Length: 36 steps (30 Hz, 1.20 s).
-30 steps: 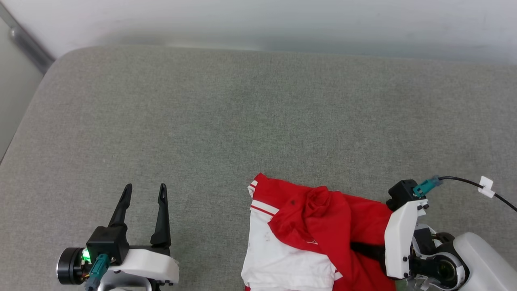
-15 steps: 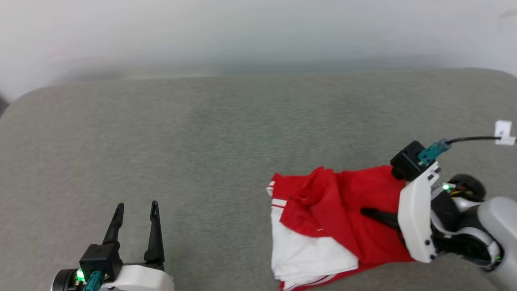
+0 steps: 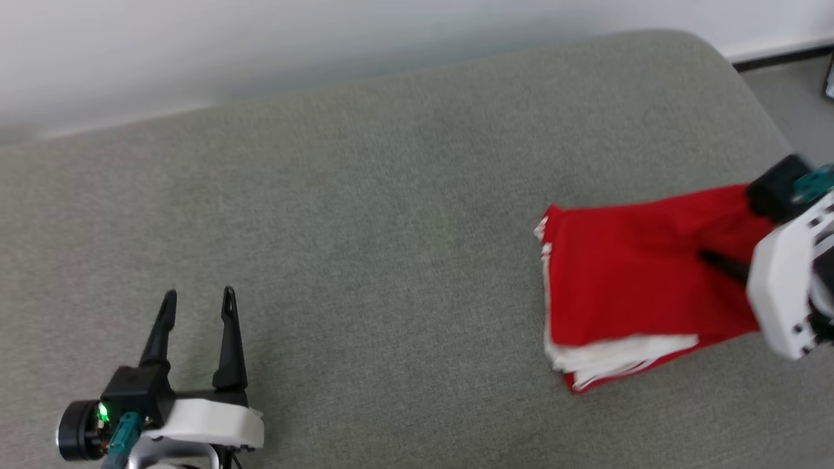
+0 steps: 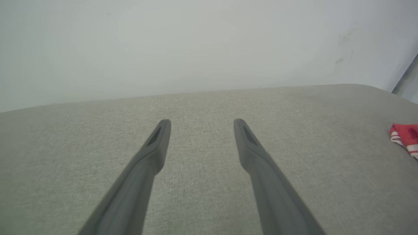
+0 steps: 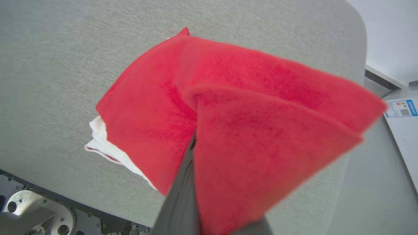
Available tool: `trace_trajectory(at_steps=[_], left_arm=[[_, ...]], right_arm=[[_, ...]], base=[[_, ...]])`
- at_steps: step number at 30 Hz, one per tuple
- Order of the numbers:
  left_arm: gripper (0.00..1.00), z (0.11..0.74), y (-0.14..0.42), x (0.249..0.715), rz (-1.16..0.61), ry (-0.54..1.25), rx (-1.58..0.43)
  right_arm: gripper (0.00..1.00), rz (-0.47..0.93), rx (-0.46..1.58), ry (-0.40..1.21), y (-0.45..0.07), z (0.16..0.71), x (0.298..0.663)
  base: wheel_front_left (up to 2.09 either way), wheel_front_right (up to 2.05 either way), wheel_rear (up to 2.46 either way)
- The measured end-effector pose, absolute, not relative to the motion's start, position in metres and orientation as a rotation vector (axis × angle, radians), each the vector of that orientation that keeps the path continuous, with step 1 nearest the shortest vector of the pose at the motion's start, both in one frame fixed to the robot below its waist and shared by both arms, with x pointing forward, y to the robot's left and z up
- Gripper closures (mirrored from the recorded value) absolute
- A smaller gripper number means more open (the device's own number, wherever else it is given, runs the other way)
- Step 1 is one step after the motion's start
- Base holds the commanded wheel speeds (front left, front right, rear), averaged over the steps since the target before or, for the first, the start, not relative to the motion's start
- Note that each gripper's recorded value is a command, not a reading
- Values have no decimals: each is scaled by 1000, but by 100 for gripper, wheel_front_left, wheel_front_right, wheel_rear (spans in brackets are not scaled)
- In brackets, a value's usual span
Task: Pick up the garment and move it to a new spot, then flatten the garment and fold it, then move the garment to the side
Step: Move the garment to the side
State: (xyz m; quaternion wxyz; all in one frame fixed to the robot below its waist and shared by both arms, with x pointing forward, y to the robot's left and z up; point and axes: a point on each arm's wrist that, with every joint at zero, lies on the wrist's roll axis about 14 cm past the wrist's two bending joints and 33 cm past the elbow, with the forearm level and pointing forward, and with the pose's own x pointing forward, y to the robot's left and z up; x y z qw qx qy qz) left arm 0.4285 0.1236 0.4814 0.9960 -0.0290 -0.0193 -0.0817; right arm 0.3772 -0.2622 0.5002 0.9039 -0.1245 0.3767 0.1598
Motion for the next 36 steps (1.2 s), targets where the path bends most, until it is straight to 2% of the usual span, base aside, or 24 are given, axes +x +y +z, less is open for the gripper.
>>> trace_trajectory(at_steps=[12, 20, 24, 25, 26, 27, 28, 32, 36], left_arm=[[0, 450, 118, 473, -211, -14, -46], [0, 423, 128, 485, -194, 23, -45], [0, 416, 133, 489, -181, 34, -41], [0, 415, 134, 489, -179, 36, -40], [0, 416, 134, 488, -180, 36, -40], [0, 417, 134, 488, -179, 35, -39], [0, 418, 134, 487, -180, 35, -40], [0, 430, 134, 483, -176, 17, -43], [0, 446, 138, 471, -158, -2, -46]], right_arm=[[100, -67, -388, 877, -399, 472, 421], [100, -189, -424, 913, -436, 443, 445], [100, -208, -422, 929, -440, 425, 447], [84, -215, -401, 924, -439, 422, 447], [84, -220, -385, 913, -438, 421, 448], [10, -226, -379, 910, -438, 420, 447], [0, -238, -374, 909, -439, 420, 445], [0, -263, -421, 815, -447, 444, 448], [0, -278, -503, 611, -453, 494, 459]], base=[[0, 0, 0], [0, 0, 0], [0, 0, 0], [0, 0, 0], [0, 0, 0], [0, 0, 0], [0, 0, 0], [0, 0, 0], [0, 0, 0]])
